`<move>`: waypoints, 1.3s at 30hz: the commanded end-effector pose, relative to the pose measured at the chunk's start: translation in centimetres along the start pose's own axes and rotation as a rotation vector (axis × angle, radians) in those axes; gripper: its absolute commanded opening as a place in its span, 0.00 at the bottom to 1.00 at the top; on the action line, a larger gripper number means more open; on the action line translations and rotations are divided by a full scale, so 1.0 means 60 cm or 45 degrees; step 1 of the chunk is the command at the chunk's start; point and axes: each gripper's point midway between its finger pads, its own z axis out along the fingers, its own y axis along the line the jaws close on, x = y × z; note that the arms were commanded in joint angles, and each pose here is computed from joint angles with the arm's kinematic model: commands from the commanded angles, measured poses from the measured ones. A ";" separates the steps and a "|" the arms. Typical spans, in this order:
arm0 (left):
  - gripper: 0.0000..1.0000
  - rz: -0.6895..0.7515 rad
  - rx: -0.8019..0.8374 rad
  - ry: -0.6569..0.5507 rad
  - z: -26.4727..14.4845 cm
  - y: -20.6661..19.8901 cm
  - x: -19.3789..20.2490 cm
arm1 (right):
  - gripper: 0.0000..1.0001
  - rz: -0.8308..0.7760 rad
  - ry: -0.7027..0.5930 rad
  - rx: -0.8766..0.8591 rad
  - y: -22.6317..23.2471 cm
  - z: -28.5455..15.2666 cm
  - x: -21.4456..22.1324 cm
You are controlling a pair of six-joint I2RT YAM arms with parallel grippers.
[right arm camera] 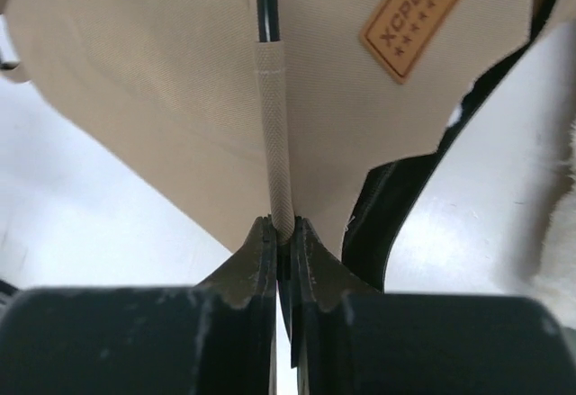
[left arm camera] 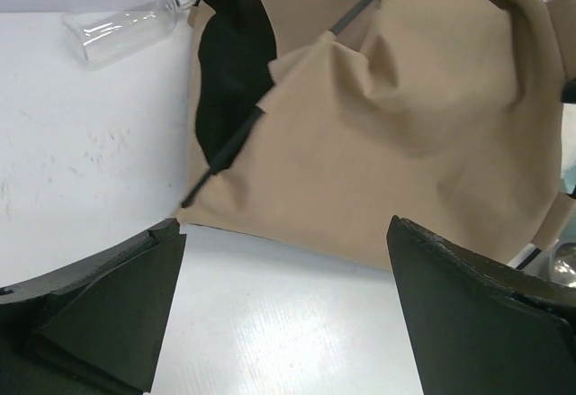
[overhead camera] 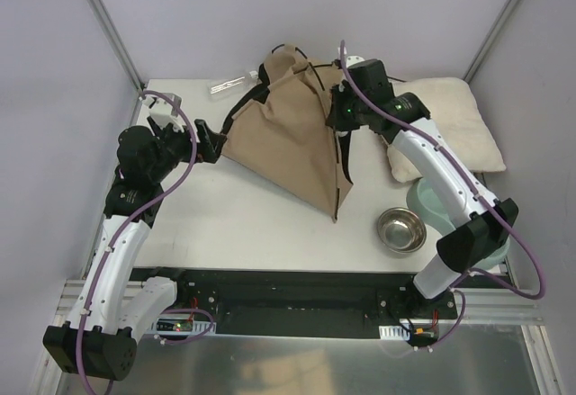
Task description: Set up the pet tent
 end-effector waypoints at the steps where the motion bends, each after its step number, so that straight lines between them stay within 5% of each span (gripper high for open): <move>1: 0.98 0.008 0.105 -0.018 -0.006 -0.031 -0.023 | 0.01 0.030 -0.119 -0.172 0.101 -0.014 -0.050; 13: 0.95 -0.111 0.339 0.105 -0.014 -0.084 0.017 | 0.04 0.192 -0.201 -0.035 0.241 0.048 -0.072; 20: 0.95 -0.225 0.335 0.121 -0.012 -0.083 0.042 | 0.53 0.286 -0.167 -0.016 0.250 0.044 -0.062; 24: 0.94 -0.308 0.345 0.099 -0.004 -0.092 0.027 | 0.64 0.297 -0.211 0.012 0.227 0.009 -0.073; 39: 0.86 -0.313 0.236 0.043 0.083 -0.141 0.014 | 0.66 0.400 -0.406 0.112 0.136 -0.109 -0.103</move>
